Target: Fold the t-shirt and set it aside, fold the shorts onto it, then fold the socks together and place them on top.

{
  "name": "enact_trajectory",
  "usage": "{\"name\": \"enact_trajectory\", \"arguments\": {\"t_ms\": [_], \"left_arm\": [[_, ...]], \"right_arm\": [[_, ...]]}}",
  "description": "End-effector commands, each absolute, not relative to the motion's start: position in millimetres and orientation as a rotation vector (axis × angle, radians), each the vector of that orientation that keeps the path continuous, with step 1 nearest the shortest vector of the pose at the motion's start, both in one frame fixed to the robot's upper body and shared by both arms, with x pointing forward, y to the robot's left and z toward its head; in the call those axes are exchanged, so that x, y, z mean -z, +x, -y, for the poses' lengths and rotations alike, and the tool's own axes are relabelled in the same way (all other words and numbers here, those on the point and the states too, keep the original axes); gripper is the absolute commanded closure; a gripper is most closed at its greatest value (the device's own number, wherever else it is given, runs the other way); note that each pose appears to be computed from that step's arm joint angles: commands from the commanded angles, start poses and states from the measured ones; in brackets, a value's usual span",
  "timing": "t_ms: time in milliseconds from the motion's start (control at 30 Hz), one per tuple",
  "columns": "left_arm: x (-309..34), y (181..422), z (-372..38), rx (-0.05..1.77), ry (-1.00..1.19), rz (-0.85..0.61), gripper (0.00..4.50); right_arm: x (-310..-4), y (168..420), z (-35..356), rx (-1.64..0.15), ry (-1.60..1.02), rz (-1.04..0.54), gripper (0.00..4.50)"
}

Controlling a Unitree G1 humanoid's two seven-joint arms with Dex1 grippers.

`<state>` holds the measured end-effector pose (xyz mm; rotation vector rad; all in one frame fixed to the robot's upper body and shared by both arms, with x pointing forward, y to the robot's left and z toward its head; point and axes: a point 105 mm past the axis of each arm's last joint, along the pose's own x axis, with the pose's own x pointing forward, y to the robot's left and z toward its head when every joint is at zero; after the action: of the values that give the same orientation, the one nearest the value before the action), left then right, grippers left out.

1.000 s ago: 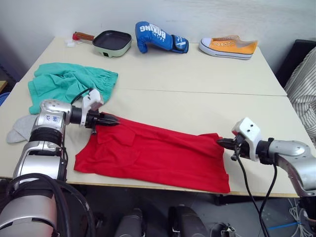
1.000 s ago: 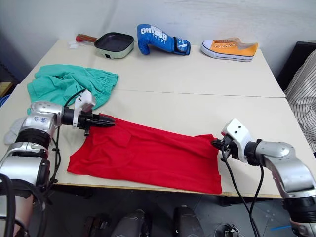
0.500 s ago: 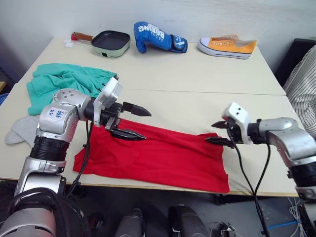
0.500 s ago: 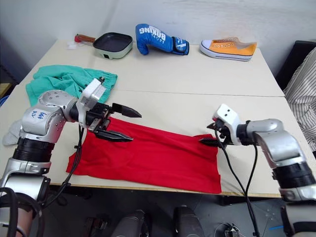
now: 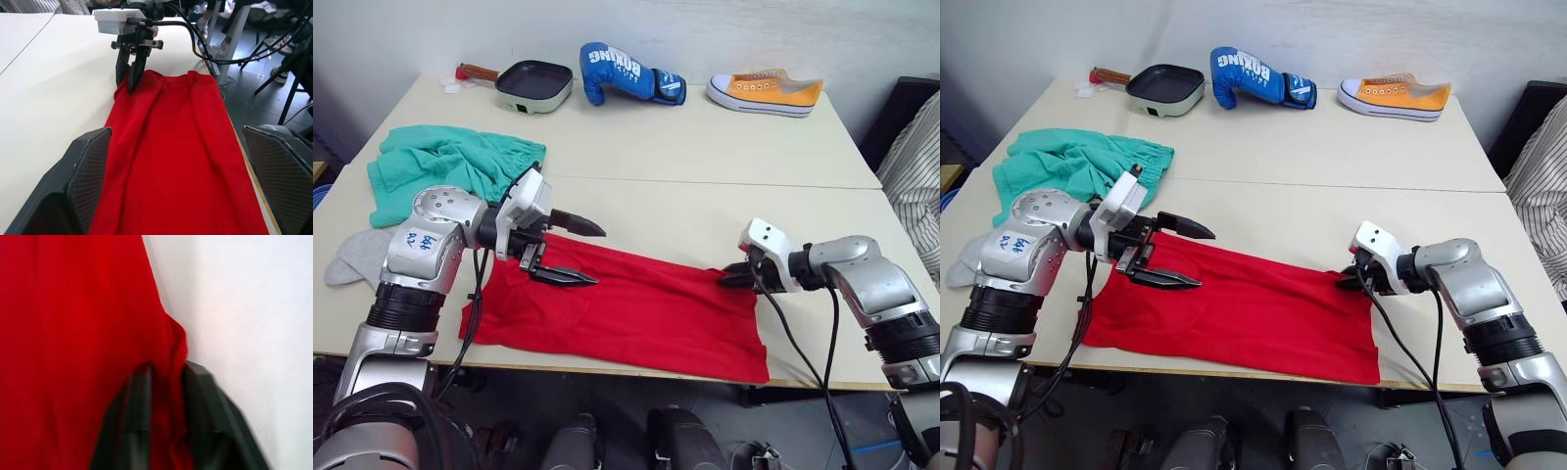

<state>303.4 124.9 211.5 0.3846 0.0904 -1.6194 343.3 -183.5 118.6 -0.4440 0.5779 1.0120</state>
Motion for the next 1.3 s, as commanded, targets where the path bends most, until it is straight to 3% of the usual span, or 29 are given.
{"name": "enact_trajectory", "arguments": {"t_ms": [33, 233, 367, 533, 567, 667, 800, 967, 1133, 1300], "left_arm": [[-216.1, 304.6, -126.9, 1.606, 0.418, -0.066, 0.00], [-225.4, 325.4, -124.8, 1.525, 0.413, -0.004, 0.00], [-233.9, 345.8, -123.6, 1.437, 0.383, 0.037, 0.00], [-230.4, 365.5, -126.3, 1.364, 0.365, 0.002, 0.00], [-227.9, 367.0, -127.6, 1.365, 0.363, -0.016, 0.00], [-218.2, 371.2, -135.5, 1.369, 0.399, -0.072, 0.00], [-207.1, 385.1, -155.9, 1.307, 0.452, -0.149, 0.00], [-197.0, 401.2, -175.0, 1.193, 0.497, -0.227, 0.00], [-188.4, 408.0, -179.8, 1.142, 0.565, -0.294, 0.00], [-177.8, 412.9, -177.5, 1.112, 0.653, -0.326, 0.00]], "right_arm": [[-125.6, 354.8, 183.4, -1.001, -0.484, -0.556, 4.47], [-152.6, 418.3, 184.0, -0.857, -0.692, -0.443, 4.47], [-163.5, 439.2, 179.7, -0.786, -0.723, -0.390, 4.47], [-168.9, 445.7, 184.0, -0.739, -0.698, -0.381, 4.47], [-172.7, 446.6, 186.9, -0.724, -0.686, -0.371, 4.00], [-189.9, 445.0, 197.7, -0.697, -0.636, -0.323, 3.15], [-212.8, 411.2, 213.7, -0.696, -0.462, -0.276, 1.75], [-206.9, 331.5, 222.4, -0.603, -0.244, -0.363, 0.04], [-187.5, 280.3, 228.0, -0.410, -0.057, -0.434, 0.01], [-144.8, 255.6, 228.3, -0.265, 0.148, -0.455, 0.01]]}}
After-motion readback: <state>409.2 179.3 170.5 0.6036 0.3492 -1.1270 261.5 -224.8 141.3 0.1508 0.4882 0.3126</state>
